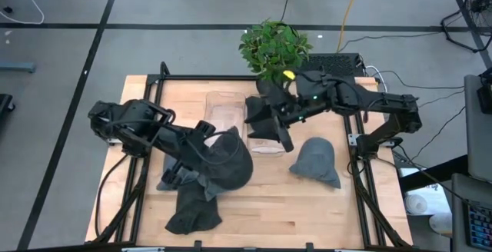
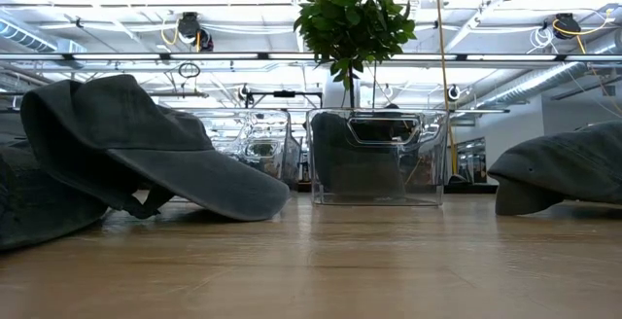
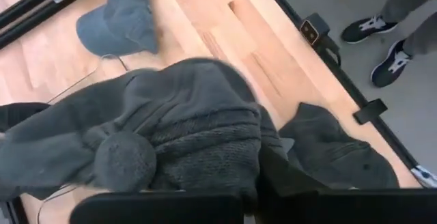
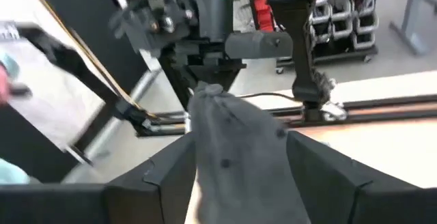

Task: Pick & Place hat
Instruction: Put the right black cap into the right transparent bin

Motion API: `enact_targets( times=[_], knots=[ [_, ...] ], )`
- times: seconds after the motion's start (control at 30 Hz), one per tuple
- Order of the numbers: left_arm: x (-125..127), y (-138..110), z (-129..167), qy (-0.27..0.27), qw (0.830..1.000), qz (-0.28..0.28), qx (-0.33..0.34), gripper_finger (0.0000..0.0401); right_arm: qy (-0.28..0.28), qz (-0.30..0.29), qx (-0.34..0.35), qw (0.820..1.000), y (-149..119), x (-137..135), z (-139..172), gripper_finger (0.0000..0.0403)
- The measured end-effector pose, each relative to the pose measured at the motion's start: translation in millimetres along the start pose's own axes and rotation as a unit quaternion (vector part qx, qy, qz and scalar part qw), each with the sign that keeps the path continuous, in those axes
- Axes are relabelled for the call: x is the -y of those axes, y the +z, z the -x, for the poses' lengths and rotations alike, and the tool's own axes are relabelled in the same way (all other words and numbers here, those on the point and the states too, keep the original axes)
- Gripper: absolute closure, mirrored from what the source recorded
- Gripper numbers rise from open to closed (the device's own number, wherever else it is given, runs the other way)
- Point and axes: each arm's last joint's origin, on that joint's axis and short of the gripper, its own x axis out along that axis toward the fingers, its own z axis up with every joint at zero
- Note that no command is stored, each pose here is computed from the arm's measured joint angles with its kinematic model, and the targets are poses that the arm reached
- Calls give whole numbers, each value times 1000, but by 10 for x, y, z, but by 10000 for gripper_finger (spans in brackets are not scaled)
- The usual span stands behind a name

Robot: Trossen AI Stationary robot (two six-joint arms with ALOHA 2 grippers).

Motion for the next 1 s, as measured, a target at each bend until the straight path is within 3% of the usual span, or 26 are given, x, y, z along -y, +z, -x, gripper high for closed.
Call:
enact_targets(
  times=[0.1,0.43,0.77,1.0],
  knots=[
    [-7,-8,11,12,1000,0,-3,401,0,27,12,1000,-60,62,-81,200],
    [37,55,-138,6,999,-47,-20,401,32,15,22,999,-328,253,-350,214],
    [46,168,-472,-22,996,-76,-46,401,52,37,23,998,-384,135,-409,144],
    [7,225,-482,-12,997,-78,-16,401,67,11,-22,997,-657,144,-532,109]
  ],
)
